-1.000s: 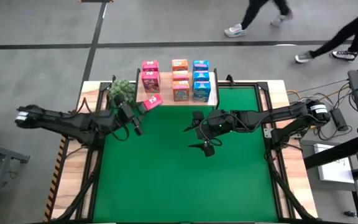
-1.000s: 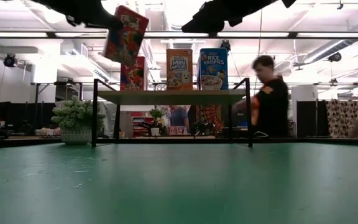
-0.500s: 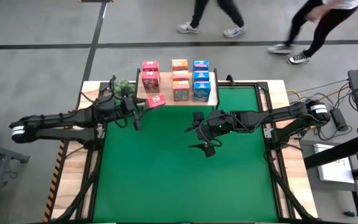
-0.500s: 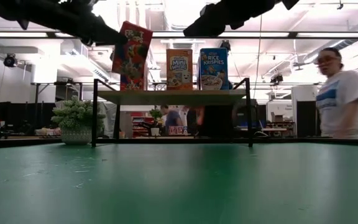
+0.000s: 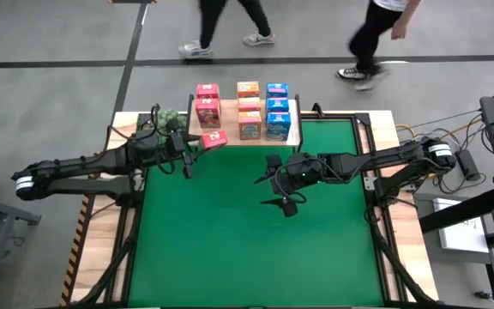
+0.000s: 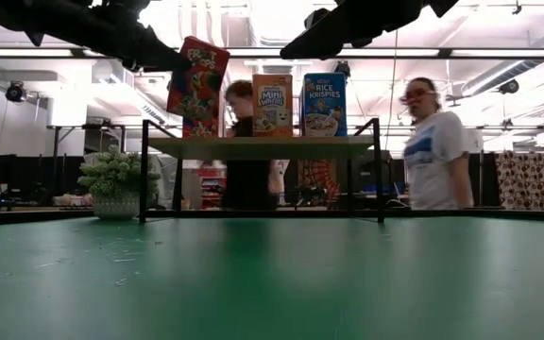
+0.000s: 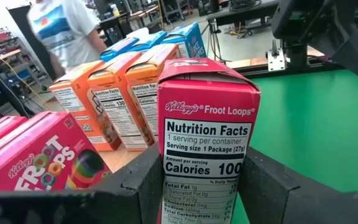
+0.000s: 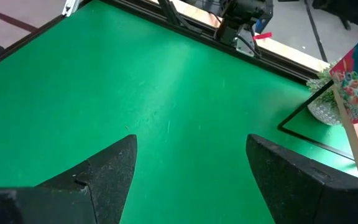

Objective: Stack cereal on shelf
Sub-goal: Put the red cereal box on the shelf aligned with the other red cereal boxes

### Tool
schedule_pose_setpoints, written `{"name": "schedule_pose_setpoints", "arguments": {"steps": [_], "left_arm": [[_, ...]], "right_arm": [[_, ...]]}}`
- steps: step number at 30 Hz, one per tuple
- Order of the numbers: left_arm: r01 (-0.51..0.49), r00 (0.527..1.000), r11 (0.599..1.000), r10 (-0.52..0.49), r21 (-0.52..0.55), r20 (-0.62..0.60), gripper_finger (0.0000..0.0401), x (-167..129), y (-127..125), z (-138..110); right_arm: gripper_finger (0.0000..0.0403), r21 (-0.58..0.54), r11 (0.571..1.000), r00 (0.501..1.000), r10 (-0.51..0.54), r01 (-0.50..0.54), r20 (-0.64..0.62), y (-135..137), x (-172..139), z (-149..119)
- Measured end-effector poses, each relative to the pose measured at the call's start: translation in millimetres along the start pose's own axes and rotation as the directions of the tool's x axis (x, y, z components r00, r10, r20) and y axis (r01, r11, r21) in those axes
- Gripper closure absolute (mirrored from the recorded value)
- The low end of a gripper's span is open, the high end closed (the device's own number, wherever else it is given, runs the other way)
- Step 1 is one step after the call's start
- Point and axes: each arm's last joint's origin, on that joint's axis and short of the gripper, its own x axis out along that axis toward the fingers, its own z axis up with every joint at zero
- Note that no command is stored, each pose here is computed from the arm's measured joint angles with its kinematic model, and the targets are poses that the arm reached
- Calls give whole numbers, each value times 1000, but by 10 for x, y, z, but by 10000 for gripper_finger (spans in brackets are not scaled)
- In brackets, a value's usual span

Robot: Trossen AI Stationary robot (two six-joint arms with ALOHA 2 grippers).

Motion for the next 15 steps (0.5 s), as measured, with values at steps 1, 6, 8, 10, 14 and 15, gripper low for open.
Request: {"name": "schedule_pose_setpoints", "arguments": {"steps": [1,6,8,10,14,15], "left_arm": [[1,1000,1000,-1,0,-1,243,2,-1,-1],[-12,1000,1000,12,-2,-7,243,8,9,-8],[-32,999,999,32,-1,-17,243,14,17,-14],[-43,999,999,42,-5,-22,243,20,24,-19],[-45,999,999,45,-7,-30,243,51,22,-32],[-46,999,999,46,-8,-29,243,62,20,-33]], "right_arm": [[112,0,1000,1000,0,0,0,0,0,0],[111,1,1000,1000,1,-1,-3,3,2,-9],[111,1,1000,1000,2,-2,-5,5,4,-16],[110,2,1000,1000,2,-2,-6,7,5,-20],[110,2,1000,1000,2,-2,-6,7,5,-20],[110,2,1000,1000,2,-2,-6,7,5,-20]]}}
